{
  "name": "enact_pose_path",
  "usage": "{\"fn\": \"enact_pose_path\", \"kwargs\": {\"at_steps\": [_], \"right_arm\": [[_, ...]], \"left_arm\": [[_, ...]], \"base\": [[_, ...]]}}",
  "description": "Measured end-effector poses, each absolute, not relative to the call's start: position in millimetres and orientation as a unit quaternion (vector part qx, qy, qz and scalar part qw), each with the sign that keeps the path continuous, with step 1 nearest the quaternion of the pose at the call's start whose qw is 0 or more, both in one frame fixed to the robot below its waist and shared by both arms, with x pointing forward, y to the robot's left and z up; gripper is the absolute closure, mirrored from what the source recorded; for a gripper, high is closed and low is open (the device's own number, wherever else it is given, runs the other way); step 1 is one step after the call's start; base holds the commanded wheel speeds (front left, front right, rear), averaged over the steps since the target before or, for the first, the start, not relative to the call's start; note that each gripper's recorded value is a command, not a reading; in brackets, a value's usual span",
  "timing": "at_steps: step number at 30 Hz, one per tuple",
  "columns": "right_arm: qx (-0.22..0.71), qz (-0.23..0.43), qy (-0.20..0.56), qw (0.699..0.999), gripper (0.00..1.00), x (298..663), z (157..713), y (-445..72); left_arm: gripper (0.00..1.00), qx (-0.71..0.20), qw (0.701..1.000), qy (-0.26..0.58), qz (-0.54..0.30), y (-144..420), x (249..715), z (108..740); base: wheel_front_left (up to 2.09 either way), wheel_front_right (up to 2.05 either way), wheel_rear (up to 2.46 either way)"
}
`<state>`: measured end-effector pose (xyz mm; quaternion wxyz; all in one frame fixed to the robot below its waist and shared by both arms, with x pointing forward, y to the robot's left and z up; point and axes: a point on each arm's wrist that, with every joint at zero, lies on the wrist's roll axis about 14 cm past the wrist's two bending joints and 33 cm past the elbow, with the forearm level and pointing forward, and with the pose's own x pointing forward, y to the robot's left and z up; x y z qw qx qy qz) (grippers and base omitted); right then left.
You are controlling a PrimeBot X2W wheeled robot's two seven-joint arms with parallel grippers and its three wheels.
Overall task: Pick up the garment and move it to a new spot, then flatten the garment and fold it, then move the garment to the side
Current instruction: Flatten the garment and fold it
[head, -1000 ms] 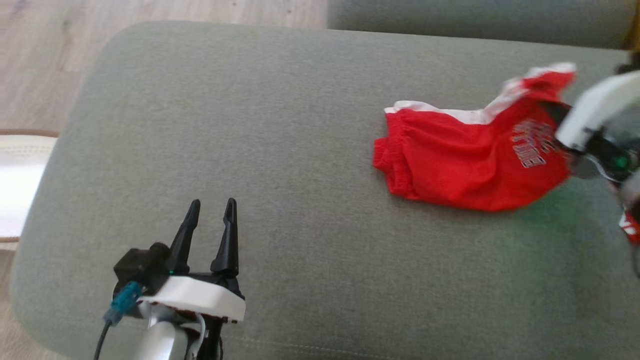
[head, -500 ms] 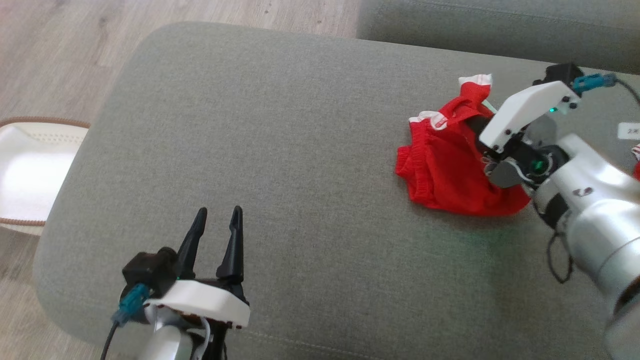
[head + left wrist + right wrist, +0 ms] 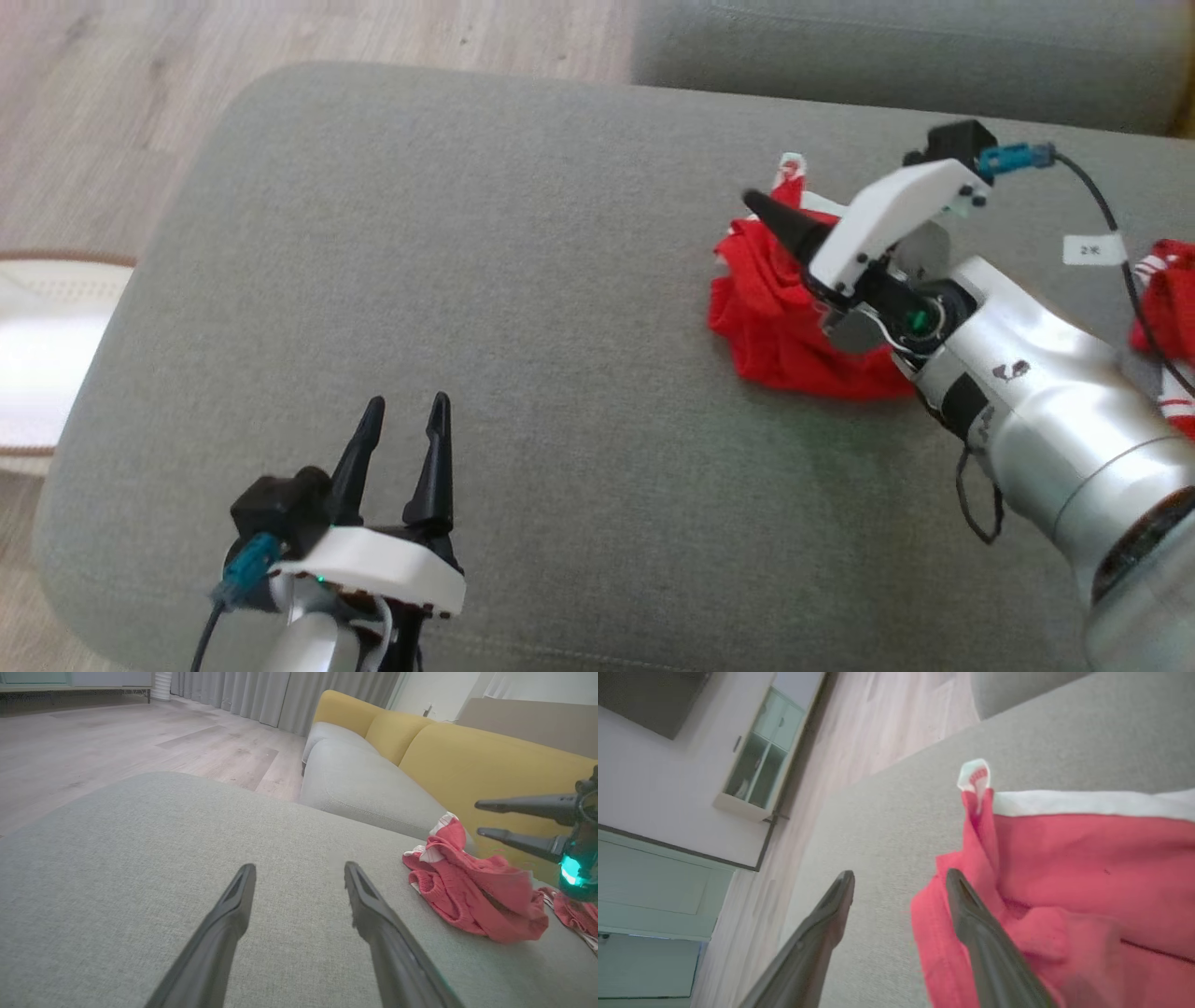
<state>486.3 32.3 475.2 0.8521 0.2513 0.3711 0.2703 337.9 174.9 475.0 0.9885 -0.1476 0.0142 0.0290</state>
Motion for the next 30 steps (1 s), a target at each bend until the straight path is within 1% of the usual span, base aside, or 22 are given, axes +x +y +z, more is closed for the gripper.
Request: {"fn": "enact_pose_path", "kwargs": {"at_steps": [3,6,8,12,14,15,17,21,22,23,24,27,30], "right_arm": [[0.267,0.293,0.322,0.860,0.00,488.8,504.8,34.2],[0.288,0.291,0.251,0.877,0.00,498.8,536.8,13.9],[0.286,0.267,0.195,0.899,0.00,511.1,554.6,-18.2],[0.188,0.178,0.114,0.959,0.00,532.9,560.4,-112.0],[0.137,0.145,0.109,0.974,0.00,535.8,550.3,-143.4],[0.125,0.135,0.113,0.976,0.00,535.5,543.6,-150.6],[0.115,0.131,0.127,0.976,0.00,532.2,527.4,-148.7],[0.095,0.147,0.159,0.972,0.00,526.5,498.6,-127.6],[0.089,0.153,0.171,0.969,0.31,525.3,492.3,-121.9],[0.085,0.158,0.183,0.967,0.97,524.4,485.7,-117.0],[0.077,0.162,0.200,0.963,1.00,522.6,477.4,-112.8],[0.054,0.178,0.257,0.948,1.00,514.8,451.7,-97.0],[0.040,0.202,0.323,0.924,1.00,500.9,427.2,-72.2]], "left_arm": [[0.00,-0.149,0.989,0.008,0.020,169.9,339.1,478.9],[0.00,-0.148,0.989,-0.001,0.016,168.4,337.2,484.1],[0.00,-0.145,0.989,-0.009,0.015,169.1,335.8,489.1],[0.00,-0.132,0.991,-0.034,0.005,166.0,338.0,504.8],[0.00,-0.128,0.991,-0.042,0.003,165.9,339.1,510.3],[0.00,-0.126,0.991,-0.043,0.003,166.0,339.2,510.9],[0.00,-0.125,0.991,-0.047,0.004,166.5,339.8,513.3],[0.00,-0.125,0.991,-0.043,0.009,169.6,339.6,510.8],[0.00,-0.125,0.991,-0.041,0.011,170.5,339.4,509.6],[0.00,-0.125,0.991,-0.039,0.013,171.2,339.3,508.2],[0.00,-0.124,0.991,-0.037,0.015,172.0,339.3,506.8],[0.00,-0.123,0.992,-0.033,0.020,174.6,338.9,504.3],[0.00,-0.122,0.992,-0.029,0.030,180.3,336.4,501.4]], "base": [[0.00,0.00,0.00],[0.00,0.00,0.00],[0.00,0.00,0.00],[0.00,0.00,0.00],[0.00,0.00,0.00],[0.00,0.00,0.00],[0.00,0.00,0.00],[0.00,0.00,0.00],[0.00,0.00,0.00],[0.00,0.00,0.00],[0.00,0.00,0.00],[0.00,0.00,0.00],[0.00,0.00,0.00]]}}
